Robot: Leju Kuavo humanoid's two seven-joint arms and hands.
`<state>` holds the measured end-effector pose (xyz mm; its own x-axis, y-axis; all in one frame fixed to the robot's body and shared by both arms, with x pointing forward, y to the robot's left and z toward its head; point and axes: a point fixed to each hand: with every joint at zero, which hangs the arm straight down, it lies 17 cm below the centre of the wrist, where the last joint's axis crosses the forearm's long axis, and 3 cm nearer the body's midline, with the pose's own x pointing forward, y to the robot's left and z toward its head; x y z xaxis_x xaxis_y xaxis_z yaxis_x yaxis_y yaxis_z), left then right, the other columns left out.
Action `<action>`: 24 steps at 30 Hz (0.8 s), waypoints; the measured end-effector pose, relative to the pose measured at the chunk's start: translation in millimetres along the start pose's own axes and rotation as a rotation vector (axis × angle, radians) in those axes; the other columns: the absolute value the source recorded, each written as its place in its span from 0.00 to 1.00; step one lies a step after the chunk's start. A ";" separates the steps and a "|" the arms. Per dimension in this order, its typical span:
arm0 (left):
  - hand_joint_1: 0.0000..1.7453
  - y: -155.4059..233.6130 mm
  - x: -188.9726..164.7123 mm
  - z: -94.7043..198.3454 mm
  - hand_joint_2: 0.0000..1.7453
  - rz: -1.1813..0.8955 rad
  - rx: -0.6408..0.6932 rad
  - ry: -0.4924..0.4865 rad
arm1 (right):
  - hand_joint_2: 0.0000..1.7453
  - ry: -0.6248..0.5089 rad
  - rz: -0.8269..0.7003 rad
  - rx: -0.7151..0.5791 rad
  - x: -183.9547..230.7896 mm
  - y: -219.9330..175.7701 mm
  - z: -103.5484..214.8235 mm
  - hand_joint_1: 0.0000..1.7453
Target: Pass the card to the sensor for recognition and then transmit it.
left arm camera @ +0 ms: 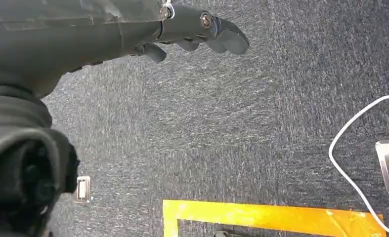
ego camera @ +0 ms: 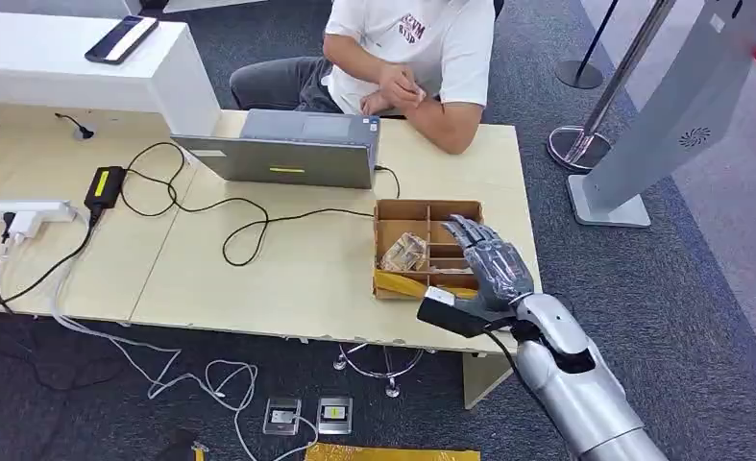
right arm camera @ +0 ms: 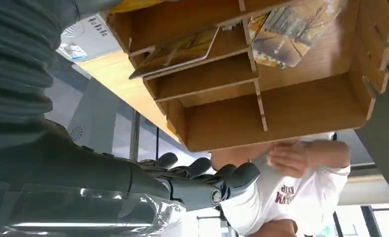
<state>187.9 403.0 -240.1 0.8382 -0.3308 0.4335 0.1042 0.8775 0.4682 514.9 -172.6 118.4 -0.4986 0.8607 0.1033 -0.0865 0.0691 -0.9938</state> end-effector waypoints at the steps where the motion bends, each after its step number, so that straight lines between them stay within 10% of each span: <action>1: 0.00 -0.1 0.0 0.0 0.00 0.000 -0.001 0.000 | 1.00 0.000 -0.002 0.005 0.8 2.6 -0.1 0.00; 24: 0.00 -1.1 0.2 0.3 0.00 -0.008 -0.004 -0.003 | 1.00 0.025 -0.006 0.052 -6.7 27.8 4.5 0.00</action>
<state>187.8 401.8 -240.4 0.8359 -0.3387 0.4318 0.1129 0.8761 0.4687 511.9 -178.7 90.3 -0.4764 0.8727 0.1074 -0.1341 0.0486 -0.9898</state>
